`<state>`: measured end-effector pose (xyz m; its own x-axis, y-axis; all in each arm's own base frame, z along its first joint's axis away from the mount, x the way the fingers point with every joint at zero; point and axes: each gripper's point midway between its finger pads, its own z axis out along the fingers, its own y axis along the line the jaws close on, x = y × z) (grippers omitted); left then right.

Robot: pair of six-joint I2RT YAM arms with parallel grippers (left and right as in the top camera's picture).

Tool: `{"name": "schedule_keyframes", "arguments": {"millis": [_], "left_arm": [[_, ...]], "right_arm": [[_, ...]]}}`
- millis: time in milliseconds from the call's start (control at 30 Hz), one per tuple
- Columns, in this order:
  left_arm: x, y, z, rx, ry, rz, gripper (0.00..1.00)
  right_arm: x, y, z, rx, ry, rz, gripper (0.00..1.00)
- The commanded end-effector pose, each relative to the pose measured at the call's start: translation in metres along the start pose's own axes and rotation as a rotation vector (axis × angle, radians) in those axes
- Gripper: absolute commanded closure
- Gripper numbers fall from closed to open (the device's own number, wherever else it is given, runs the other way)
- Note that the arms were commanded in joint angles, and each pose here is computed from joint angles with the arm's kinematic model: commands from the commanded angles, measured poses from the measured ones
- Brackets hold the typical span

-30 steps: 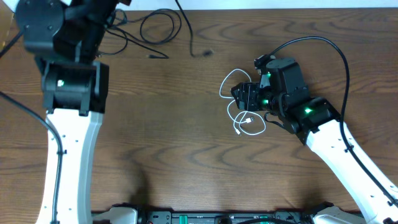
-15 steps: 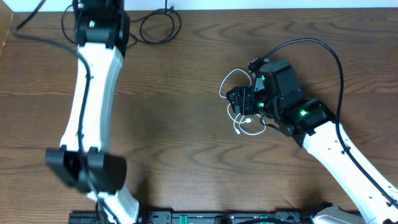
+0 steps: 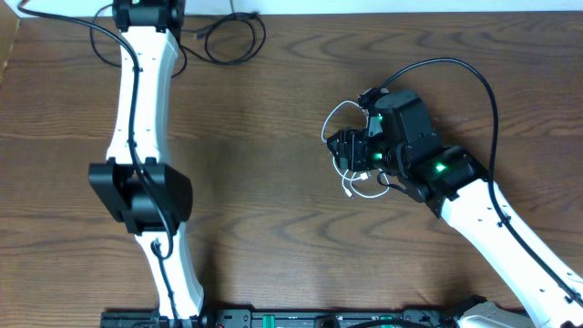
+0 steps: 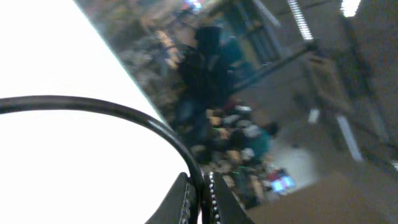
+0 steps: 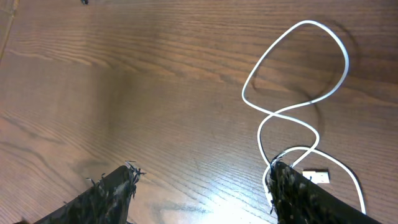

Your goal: Untangle cables

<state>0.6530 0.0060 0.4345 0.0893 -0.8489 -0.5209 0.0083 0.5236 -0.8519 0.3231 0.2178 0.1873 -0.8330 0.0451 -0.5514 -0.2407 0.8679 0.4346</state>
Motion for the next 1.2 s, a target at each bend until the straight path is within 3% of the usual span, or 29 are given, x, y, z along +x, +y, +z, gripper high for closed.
{"name": "schedule_keyframes", "arguments": {"millis": [0,133,167,267,300,467,567,800,967,1167], "left_arm": [[-0.030,0.052,0.015,-0.091,-0.067,0.102,0.92],[-0.065,0.123,0.022,-0.257,-0.144,0.220,0.90],[-0.073,0.142,0.023,-0.299,-0.151,0.258,0.78],[-0.090,0.209,0.022,-0.430,-0.133,0.327,0.20],[-0.094,0.226,0.021,-0.464,-0.124,0.347,0.08],[-0.105,0.312,0.005,-0.650,-0.012,0.501,0.07],[-0.114,0.342,-0.010,-0.736,0.051,0.584,0.07],[-0.132,0.328,-0.022,-0.734,0.058,0.588,0.07],[-0.102,0.311,-0.016,-0.644,0.178,0.561,0.06],[-0.068,0.338,-0.042,-0.786,0.323,0.549,0.06]], "right_arm": [[0.004,0.002,0.002,-0.004,0.015,0.010,0.33],[0.011,-0.001,0.002,0.010,0.042,0.016,0.33],[0.013,-0.002,0.002,0.014,0.051,0.018,0.34],[0.020,-0.005,0.001,0.029,0.076,0.039,0.34],[0.020,-0.005,0.001,0.030,0.078,0.041,0.34],[0.018,-0.005,0.001,0.031,0.067,0.039,0.31],[0.017,-0.006,0.001,0.033,0.067,0.039,0.29],[0.018,-0.006,0.001,0.033,0.068,0.040,0.25],[0.023,-0.008,0.001,0.044,0.089,0.044,0.24],[0.036,-0.014,-0.001,0.071,0.139,0.054,0.22]]}}
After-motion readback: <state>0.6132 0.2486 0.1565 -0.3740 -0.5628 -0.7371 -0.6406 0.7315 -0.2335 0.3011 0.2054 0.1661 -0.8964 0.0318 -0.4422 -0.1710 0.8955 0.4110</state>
